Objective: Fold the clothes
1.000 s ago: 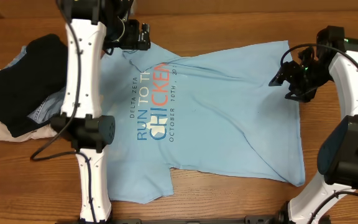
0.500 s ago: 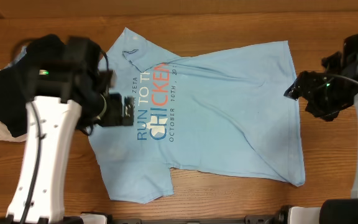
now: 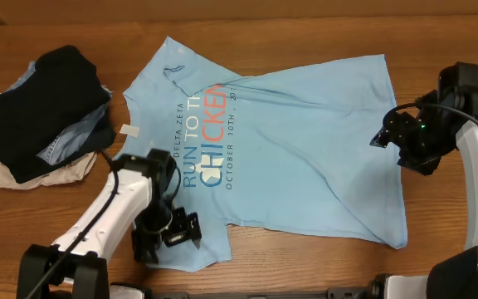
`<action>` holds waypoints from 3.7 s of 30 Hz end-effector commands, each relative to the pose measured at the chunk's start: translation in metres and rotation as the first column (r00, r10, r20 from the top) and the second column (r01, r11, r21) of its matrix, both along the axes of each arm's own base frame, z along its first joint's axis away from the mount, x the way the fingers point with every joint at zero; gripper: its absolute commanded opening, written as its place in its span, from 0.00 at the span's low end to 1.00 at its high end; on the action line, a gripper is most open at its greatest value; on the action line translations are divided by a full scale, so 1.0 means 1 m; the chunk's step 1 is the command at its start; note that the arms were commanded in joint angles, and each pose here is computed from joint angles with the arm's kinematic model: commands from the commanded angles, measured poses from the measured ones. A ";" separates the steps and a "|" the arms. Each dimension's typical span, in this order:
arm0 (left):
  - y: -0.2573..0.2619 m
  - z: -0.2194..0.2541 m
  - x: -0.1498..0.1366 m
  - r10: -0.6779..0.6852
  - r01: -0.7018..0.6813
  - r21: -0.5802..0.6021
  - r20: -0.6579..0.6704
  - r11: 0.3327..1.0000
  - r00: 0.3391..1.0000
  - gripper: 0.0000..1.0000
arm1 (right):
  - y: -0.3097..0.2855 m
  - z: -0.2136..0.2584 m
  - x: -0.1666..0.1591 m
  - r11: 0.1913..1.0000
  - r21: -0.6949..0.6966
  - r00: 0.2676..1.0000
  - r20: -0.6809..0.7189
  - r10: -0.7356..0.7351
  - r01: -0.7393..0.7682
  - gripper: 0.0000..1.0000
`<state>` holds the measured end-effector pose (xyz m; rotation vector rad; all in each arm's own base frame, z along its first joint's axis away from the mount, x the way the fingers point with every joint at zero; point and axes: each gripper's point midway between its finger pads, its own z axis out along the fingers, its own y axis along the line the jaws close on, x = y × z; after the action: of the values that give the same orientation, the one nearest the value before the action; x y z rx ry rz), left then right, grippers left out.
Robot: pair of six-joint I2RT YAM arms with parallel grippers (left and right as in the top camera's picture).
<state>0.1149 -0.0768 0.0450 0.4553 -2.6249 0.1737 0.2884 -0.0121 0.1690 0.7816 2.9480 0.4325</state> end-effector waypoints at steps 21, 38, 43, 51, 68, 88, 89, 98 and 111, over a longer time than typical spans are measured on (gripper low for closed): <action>0.010 -0.017 0.023 0.105 -0.124 0.076 0.219 0.989 0.970 0.04 | -0.035 -0.006 -0.001 0.989 -0.109 0.995 -0.004 -0.098 0.097 0.80; 0.013 0.033 0.053 0.028 -0.061 0.082 0.349 0.995 0.937 0.17 | -0.023 -0.108 -0.117 0.915 -0.018 0.813 -0.452 -0.367 0.403 0.47; 0.013 0.033 0.053 0.028 -0.061 0.083 0.350 0.995 0.937 0.19 | 0.001 -0.128 -0.131 0.893 0.060 0.786 -0.503 -0.359 0.446 0.38; 0.013 0.033 0.053 0.028 -0.061 0.083 0.347 0.995 0.937 0.20 | 0.009 -0.149 -0.143 0.861 0.044 0.744 -0.528 -0.410 0.506 0.26; 0.014 0.033 0.049 0.027 -0.060 0.087 0.335 0.994 0.942 0.20 | -0.019 -0.183 -0.131 0.873 -0.058 0.800 -0.376 -0.468 0.484 0.25; 0.018 0.123 0.116 -0.048 -0.033 0.127 0.587 0.991 0.808 0.20 | -0.008 -0.108 -0.059 0.951 0.198 0.971 -0.065 -0.231 0.239 0.04; 0.017 0.125 0.116 -0.052 -0.026 0.122 0.589 0.992 0.807 0.20 | -0.008 -0.108 -0.059 0.949 0.198 0.970 -0.067 -0.235 0.244 0.04; -0.055 0.069 0.052 -0.084 0.130 -0.093 0.392 0.987 0.916 0.51 | -0.006 -0.108 -0.066 0.948 0.200 0.967 -0.100 -0.234 0.250 0.08; -0.050 -0.020 0.018 -0.278 0.212 0.238 0.298 0.948 0.913 0.66 | -0.005 -0.108 -0.067 0.947 0.200 0.967 -0.105 -0.233 0.250 0.33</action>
<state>0.1207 -0.1455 0.0362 0.0535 -2.9536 0.0815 0.2138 -0.0156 0.0532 1.2302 2.8797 0.7215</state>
